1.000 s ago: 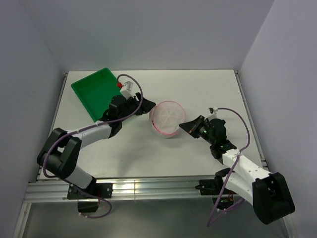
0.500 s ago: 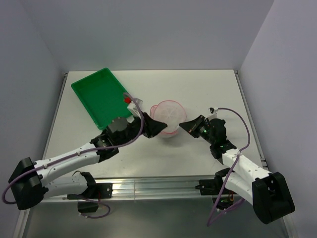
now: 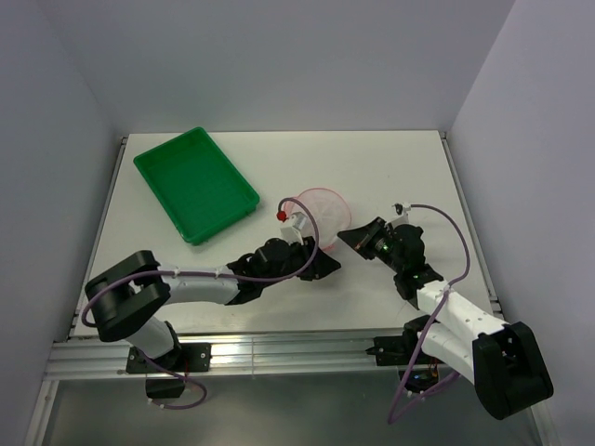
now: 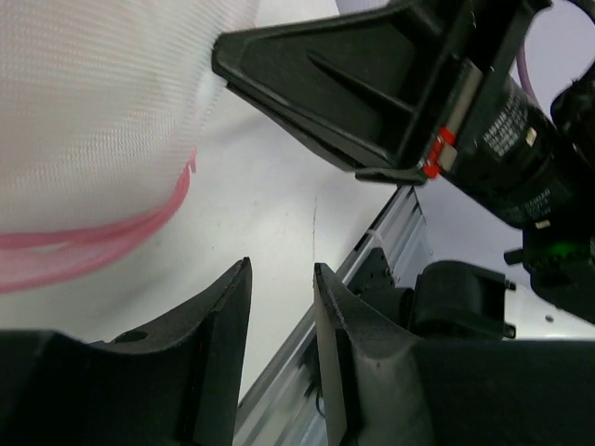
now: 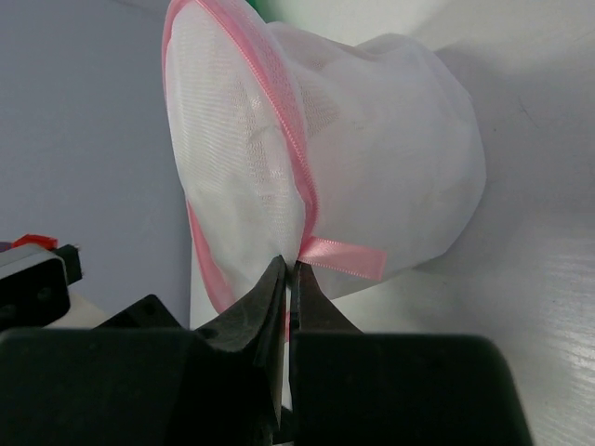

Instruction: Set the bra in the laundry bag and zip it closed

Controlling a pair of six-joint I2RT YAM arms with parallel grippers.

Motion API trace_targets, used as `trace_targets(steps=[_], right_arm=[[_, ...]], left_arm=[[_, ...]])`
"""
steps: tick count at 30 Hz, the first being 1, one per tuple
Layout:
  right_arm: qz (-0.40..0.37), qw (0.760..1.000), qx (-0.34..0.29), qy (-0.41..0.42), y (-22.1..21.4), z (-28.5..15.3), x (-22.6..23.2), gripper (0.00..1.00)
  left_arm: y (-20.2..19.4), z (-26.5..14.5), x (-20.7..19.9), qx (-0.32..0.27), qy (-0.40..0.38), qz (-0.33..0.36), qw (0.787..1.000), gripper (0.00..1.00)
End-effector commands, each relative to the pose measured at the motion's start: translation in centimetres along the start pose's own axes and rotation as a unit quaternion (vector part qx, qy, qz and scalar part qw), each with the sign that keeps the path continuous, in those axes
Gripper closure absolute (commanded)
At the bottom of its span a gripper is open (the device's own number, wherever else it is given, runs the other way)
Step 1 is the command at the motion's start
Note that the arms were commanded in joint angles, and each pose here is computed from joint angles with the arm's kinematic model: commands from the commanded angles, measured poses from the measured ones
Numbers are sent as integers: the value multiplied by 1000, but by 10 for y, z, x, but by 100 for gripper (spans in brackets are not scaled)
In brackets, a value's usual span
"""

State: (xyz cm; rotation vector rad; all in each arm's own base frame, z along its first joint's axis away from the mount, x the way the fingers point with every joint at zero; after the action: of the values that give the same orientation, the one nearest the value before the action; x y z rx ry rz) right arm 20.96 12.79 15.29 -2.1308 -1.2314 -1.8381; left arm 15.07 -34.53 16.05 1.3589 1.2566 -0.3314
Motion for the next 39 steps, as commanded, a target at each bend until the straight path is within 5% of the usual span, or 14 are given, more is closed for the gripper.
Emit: trace_targets(steps=[1, 11, 30, 39], right_arm=[[-18, 999, -21, 19, 4, -1, 5, 100], [-25, 999, -24, 26, 3, -6, 5, 100], [-15, 999, -34, 39, 1, -13, 9, 100], [-29, 998, -37, 39, -2, -18, 6, 100]], left_arm=[[11, 10, -19, -56, -56, -42, 996, 61], [16, 22, -2, -123, -6, -46, 991, 61], [12, 29, -3, -159, 27, -31, 986, 52], [16, 45, -8, -169, 42, -22, 984, 58]])
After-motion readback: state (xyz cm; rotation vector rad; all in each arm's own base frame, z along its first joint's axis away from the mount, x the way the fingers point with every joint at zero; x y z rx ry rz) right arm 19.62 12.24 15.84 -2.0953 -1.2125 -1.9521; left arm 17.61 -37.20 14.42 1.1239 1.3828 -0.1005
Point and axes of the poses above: each gripper's point midway between its finger pads, its own z axis out along the fingers, its own x axis along the line the jaws close on, y = z × x, the point moved 8 cm from there along -z, back along the fingers, and after that the axes turned 1 degree about -z, right-handed, at the moved point
